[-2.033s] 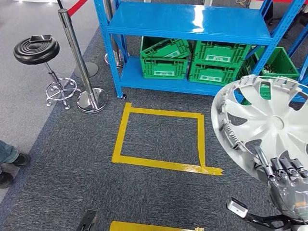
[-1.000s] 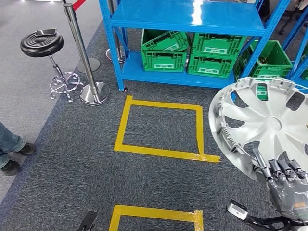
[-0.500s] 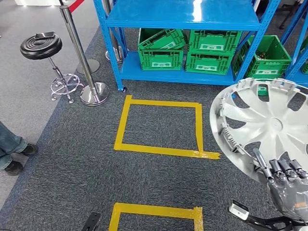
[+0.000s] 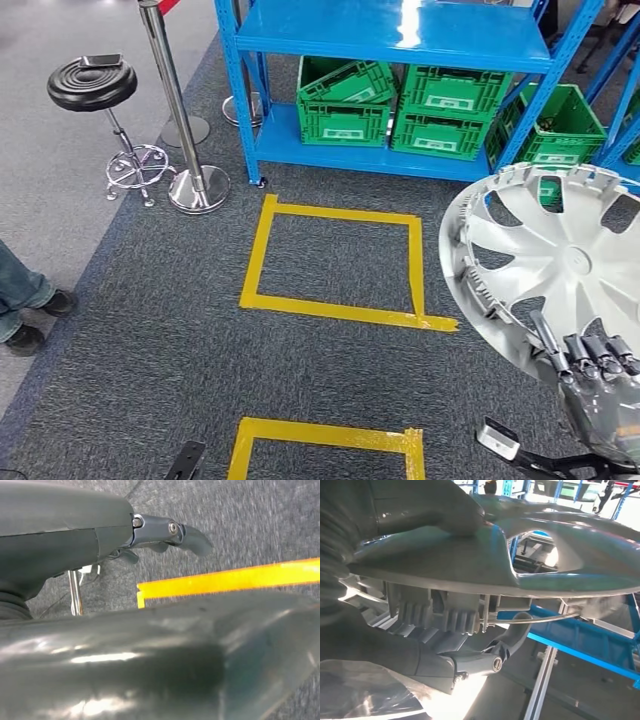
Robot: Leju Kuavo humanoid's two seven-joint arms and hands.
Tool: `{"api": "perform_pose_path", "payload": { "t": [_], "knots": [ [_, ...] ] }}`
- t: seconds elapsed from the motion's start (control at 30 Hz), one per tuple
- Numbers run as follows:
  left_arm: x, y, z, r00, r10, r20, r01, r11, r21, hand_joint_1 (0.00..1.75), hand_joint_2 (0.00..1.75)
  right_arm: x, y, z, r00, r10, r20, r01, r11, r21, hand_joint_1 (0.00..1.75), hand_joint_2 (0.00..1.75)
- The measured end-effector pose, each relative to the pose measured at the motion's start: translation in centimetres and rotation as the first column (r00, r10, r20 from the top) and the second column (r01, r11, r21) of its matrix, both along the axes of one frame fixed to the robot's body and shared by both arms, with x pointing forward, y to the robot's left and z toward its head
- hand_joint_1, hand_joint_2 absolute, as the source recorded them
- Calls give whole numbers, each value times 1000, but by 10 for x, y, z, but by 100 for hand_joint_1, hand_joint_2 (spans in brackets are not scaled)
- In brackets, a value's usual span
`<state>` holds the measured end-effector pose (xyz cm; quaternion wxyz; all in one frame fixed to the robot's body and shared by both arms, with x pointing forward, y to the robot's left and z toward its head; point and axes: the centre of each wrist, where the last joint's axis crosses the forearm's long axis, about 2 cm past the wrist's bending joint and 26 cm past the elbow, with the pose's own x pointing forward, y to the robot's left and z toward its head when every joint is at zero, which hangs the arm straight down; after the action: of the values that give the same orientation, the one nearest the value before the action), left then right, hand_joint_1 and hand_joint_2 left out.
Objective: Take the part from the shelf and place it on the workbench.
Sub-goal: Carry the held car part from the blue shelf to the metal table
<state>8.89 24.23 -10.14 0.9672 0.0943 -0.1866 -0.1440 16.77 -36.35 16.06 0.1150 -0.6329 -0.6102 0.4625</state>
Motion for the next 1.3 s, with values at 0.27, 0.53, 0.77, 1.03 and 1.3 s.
{"api": "perform_pose_path", "payload": {
  "t": [0.27, 0.53, 0.77, 1.03, 1.3],
  "knots": [
    [1, 4, 0, 1000, -5, -6, 5, 1000, -4, 0, 0, 7, 4, 3, 1000, 19, 17, -19, 1000, -4, 175, 175],
    [5, 9, 0, 1000, -17, 1, 17, 1000, 6, 0, 0, 15, 8, 6, 999, 10, 42, -11, 1000, 24, 175, 175],
    [5, 8, 0, 1000, -12, 0, 12, 1000, 6, 0, 0, 17, 10, 3, 999, 10, 35, -11, 999, 38, 175, 175],
    [5, 12, 0, 1000, -8, -2, 8, 1000, 15, 0, 0, 18, 11, 2, 999, 11, 32, -13, 999, 43, 175, 175],
    [2, 12, -1, 1000, -6, -7, 6, 1000, 14, 0, 0, 19, 11, 2, 999, 11, 32, -13, 999, 45, 175, 175]
  ]
}}
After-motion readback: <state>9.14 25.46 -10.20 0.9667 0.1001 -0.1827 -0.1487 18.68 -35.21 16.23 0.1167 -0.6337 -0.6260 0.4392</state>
